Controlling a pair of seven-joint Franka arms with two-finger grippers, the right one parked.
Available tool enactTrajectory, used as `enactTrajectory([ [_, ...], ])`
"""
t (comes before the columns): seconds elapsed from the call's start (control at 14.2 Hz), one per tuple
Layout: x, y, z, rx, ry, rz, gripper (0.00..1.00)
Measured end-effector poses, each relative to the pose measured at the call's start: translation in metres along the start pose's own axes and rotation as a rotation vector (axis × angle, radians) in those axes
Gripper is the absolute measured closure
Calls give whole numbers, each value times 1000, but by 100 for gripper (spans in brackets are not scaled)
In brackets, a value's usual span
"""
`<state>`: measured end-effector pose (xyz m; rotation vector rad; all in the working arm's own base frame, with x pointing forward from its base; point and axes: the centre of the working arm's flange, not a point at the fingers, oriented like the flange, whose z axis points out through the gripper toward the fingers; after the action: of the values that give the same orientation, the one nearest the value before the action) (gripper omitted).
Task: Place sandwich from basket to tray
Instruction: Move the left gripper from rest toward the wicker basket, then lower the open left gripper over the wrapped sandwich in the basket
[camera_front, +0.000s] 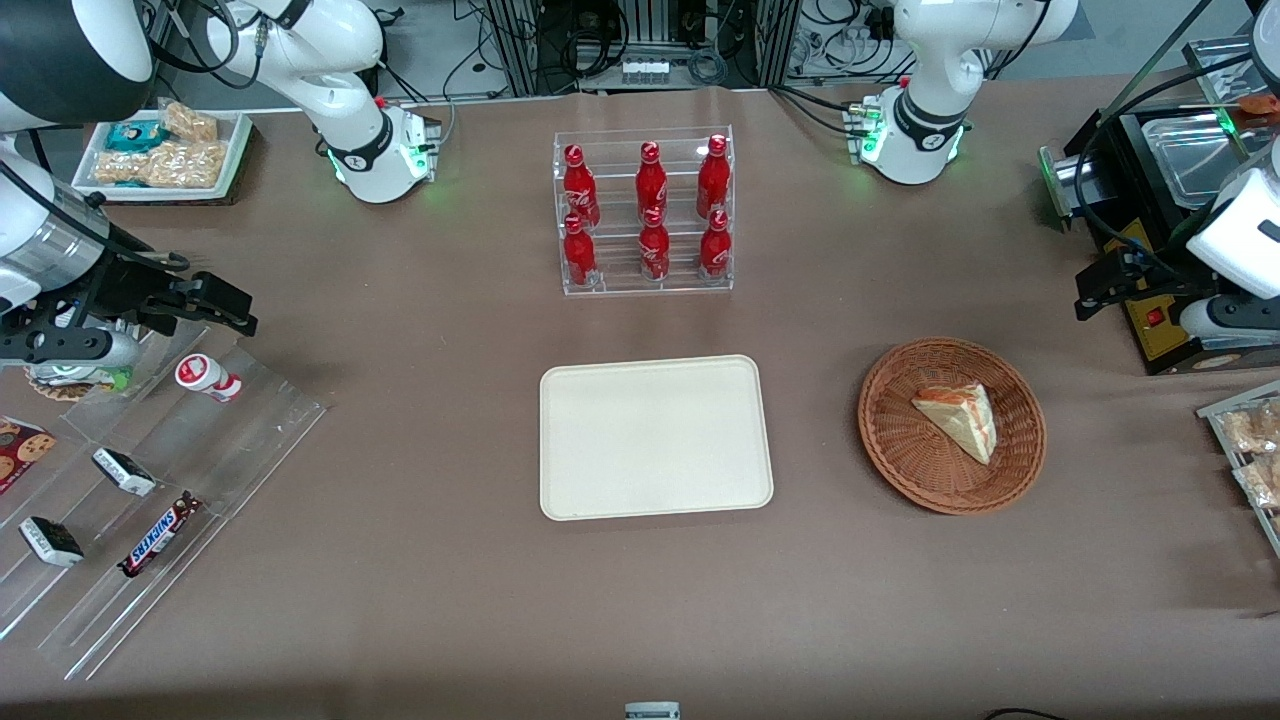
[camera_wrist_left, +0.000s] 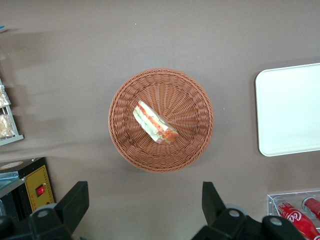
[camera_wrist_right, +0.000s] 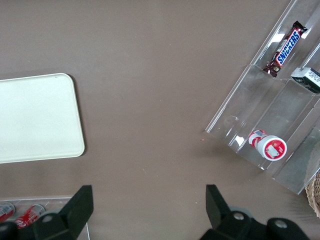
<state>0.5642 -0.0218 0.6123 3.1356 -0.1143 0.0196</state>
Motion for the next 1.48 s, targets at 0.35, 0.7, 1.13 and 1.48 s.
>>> enactTrajectory([
  [0.35,-3,0,7,0,-48,0,0],
  [0.7,-6,0,39,-2,-127,-1,0],
  [1.13,3,-5,156,7,-122,-35,0],
  [1.48,-12,-4,225,23,-60,-451,0],
])
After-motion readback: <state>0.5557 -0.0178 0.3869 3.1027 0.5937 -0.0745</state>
